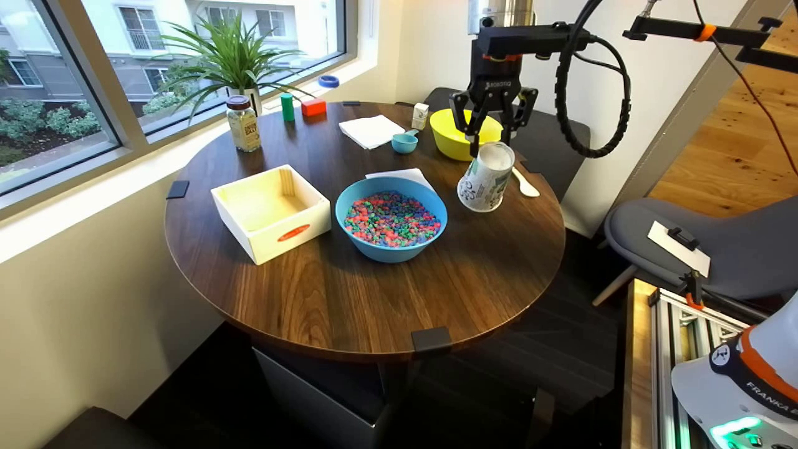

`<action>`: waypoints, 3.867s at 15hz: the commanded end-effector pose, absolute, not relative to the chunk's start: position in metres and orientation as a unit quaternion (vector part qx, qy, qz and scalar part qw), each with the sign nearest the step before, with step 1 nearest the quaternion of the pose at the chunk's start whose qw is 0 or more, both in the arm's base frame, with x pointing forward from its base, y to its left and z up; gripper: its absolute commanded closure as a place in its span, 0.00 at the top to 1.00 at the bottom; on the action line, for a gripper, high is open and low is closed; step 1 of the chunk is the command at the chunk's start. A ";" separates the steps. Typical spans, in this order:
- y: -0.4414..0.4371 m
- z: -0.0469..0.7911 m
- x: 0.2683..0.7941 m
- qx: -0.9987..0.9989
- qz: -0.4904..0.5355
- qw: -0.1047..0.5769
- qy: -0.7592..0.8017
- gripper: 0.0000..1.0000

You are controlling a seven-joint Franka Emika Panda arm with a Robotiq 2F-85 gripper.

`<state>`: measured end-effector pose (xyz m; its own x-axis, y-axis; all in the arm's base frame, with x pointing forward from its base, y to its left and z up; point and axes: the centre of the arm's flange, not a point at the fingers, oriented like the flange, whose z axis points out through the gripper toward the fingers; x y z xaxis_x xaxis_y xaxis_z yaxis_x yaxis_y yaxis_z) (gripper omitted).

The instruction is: Turn the coffee cup upright then put the white spoon on top of the cup.

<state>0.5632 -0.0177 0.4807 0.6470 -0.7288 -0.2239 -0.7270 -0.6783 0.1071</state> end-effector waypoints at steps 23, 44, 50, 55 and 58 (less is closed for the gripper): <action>0.032 0.450 0.518 0.910 0.066 0.153 -0.379 1.00; -0.081 0.460 0.500 0.896 -0.018 -0.004 -0.444 1.00; -0.113 0.437 0.497 0.873 -0.063 -0.075 -0.479 1.00; -0.129 0.422 0.499 0.854 -0.087 -0.116 -0.500 1.00; -0.133 0.410 0.502 0.845 -0.107 -0.129 -0.509 1.00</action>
<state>0.5007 -0.1290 0.4227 0.4772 -0.8429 -0.2485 -0.8783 -0.4670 -0.1027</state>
